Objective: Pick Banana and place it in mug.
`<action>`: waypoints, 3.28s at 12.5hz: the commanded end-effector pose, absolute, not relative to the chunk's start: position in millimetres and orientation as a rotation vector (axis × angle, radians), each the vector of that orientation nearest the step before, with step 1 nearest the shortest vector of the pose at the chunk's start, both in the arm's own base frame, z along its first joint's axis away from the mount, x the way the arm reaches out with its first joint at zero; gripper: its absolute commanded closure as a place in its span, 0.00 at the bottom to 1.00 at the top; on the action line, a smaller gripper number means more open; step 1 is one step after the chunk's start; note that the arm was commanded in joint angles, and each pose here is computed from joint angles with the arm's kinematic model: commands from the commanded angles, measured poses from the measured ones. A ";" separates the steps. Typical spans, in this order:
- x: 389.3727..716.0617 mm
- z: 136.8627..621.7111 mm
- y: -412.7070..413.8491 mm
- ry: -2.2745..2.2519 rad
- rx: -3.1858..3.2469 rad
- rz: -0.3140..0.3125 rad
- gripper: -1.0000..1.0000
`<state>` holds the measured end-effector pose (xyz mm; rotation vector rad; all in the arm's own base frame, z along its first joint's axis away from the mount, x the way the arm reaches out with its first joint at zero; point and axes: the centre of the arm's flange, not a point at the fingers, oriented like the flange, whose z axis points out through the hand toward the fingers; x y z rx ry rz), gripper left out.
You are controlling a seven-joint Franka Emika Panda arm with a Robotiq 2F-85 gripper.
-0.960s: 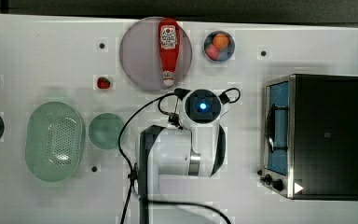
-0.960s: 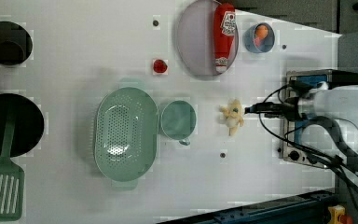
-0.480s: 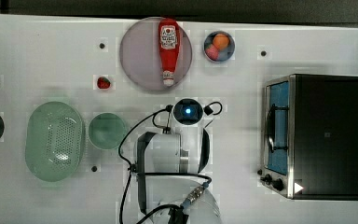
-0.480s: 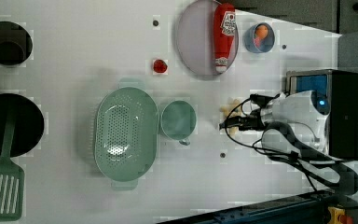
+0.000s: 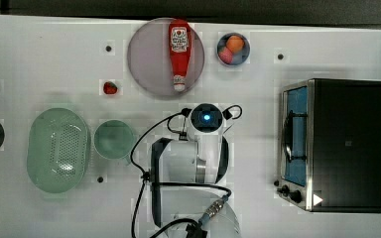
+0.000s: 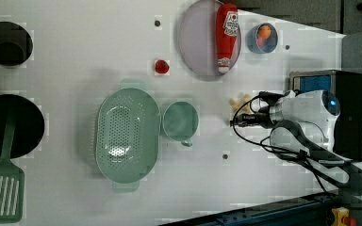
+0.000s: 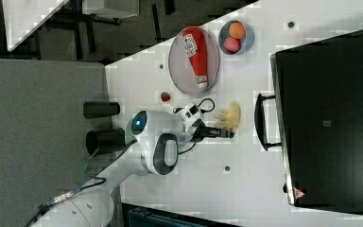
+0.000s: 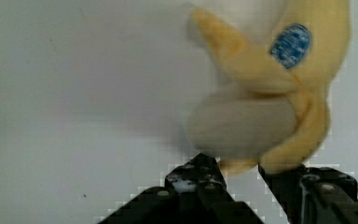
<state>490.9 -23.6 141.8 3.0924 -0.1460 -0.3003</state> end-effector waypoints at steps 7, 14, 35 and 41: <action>524.8 353.6 -12.8 -0.124 3.142 0.056 0.65; 508.3 497.2 68.3 -0.196 3.132 0.033 0.65; 463.0 307.0 243.3 -0.635 3.123 -0.075 0.28; 489.2 354.9 224.8 -0.759 3.141 0.076 0.00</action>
